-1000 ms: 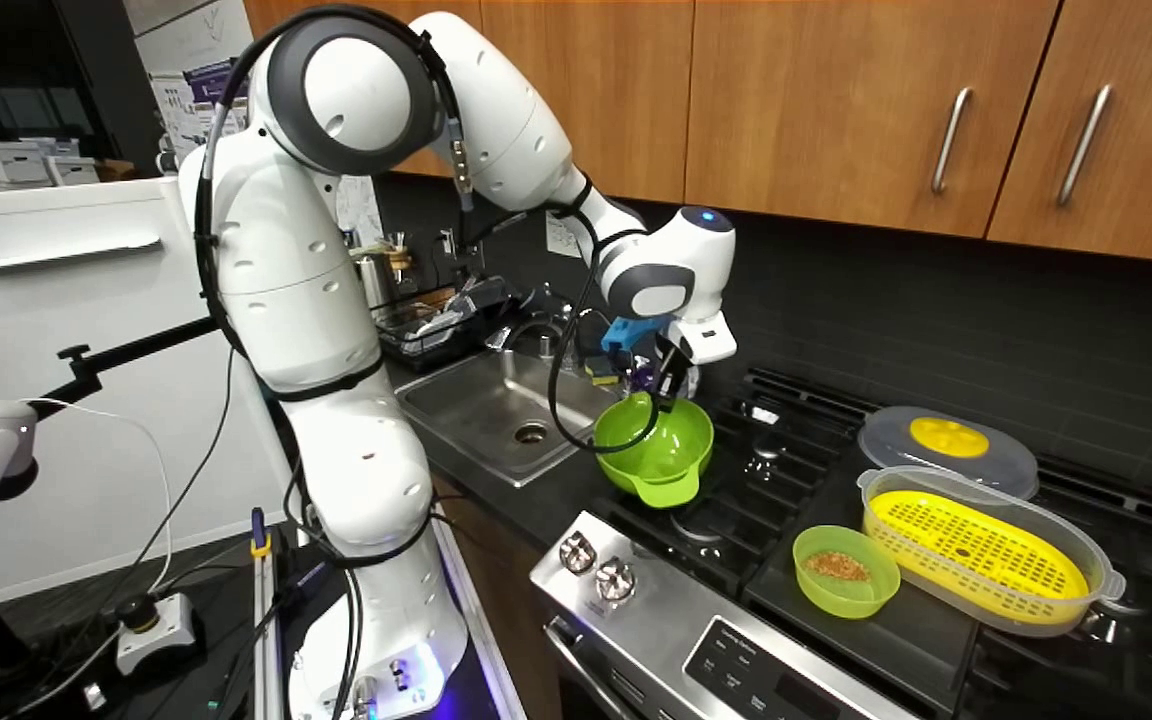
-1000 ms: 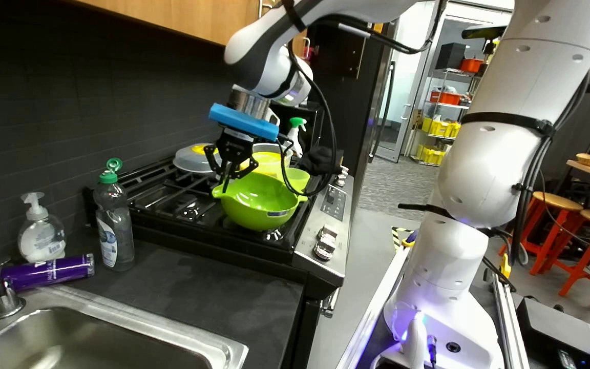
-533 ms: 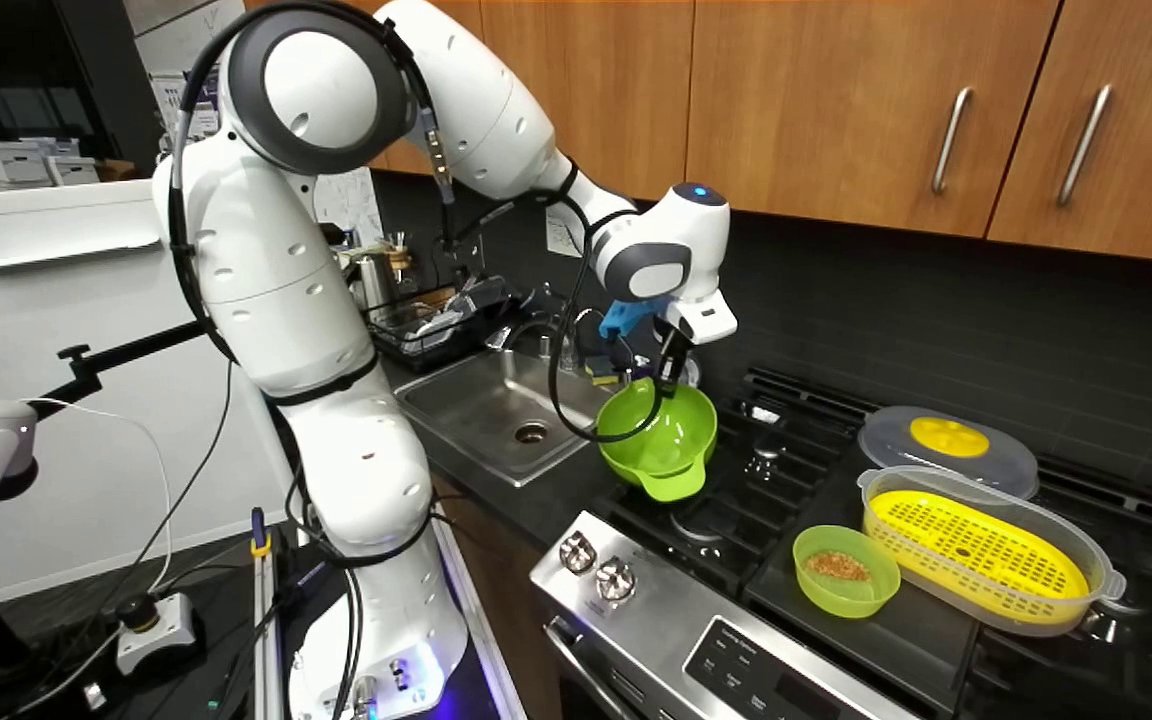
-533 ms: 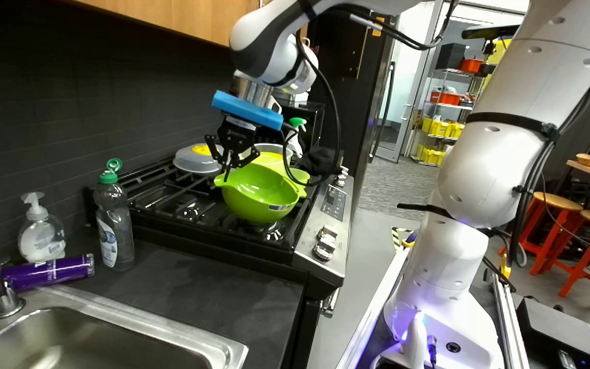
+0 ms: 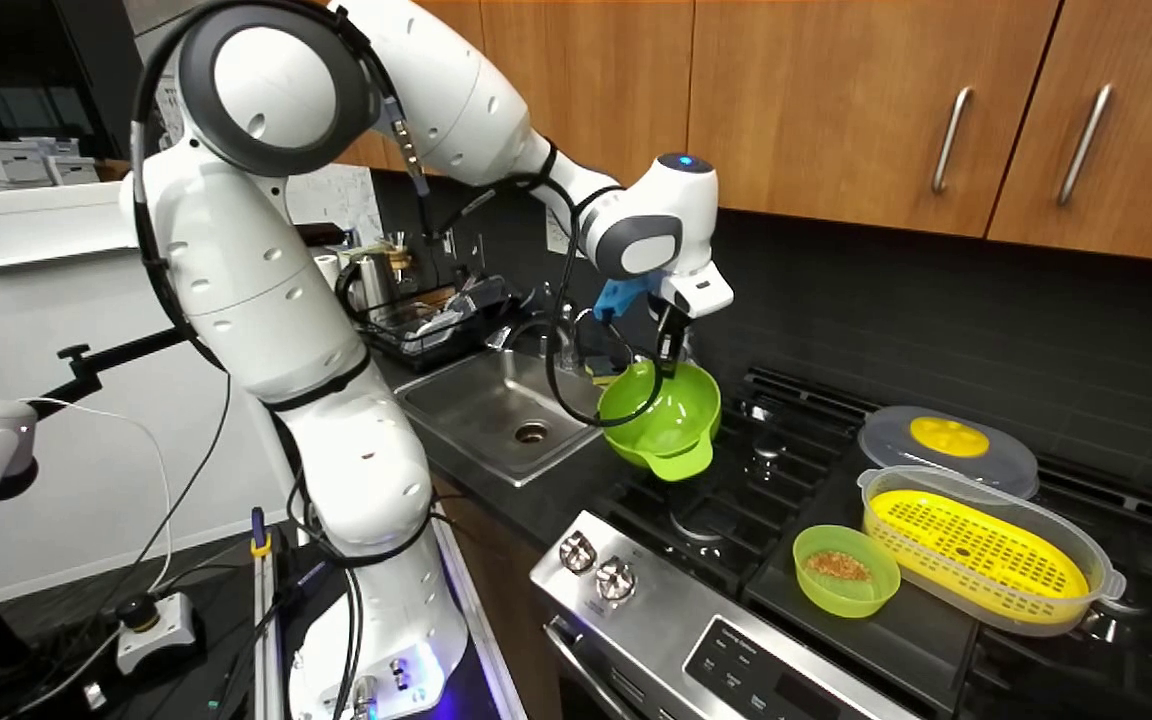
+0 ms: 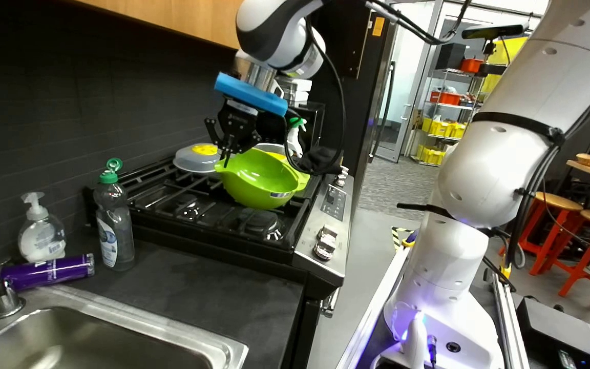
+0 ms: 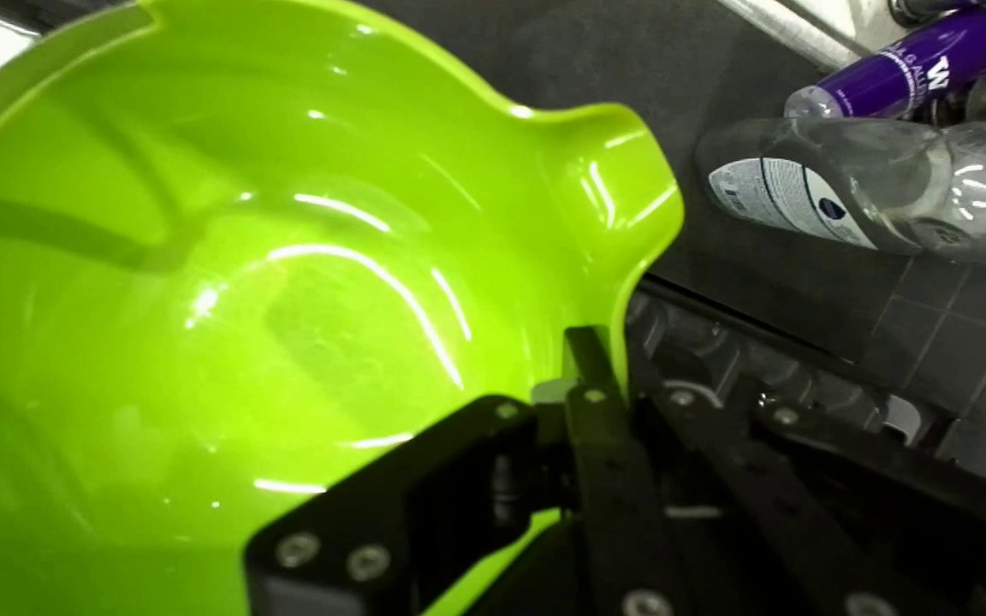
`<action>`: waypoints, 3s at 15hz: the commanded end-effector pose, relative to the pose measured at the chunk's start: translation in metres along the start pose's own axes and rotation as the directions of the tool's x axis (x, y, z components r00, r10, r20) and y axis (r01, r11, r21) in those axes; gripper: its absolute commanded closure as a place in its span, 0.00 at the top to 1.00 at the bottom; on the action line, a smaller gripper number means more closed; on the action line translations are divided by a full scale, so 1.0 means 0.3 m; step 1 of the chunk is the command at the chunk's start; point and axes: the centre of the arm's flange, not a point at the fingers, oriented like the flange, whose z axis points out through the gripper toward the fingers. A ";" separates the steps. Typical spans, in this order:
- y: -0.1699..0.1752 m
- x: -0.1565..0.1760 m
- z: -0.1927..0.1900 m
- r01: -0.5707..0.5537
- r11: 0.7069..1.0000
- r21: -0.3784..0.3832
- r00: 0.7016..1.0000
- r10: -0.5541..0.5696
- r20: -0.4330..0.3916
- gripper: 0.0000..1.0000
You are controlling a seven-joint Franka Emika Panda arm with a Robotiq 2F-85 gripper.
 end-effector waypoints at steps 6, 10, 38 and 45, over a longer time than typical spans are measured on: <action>-0.034 -0.067 -0.207 0.036 0.998 0.059 0.996 -0.031 -0.079 0.01; -0.036 -0.088 -0.242 0.050 0.996 0.079 0.995 -0.043 -0.088 0.01; -0.073 -0.088 -0.339 0.038 0.990 0.139 0.998 -0.032 -0.049 0.01; -0.033 -0.110 -0.335 0.191 0.973 -0.131 0.974 -0.204 -0.094 0.01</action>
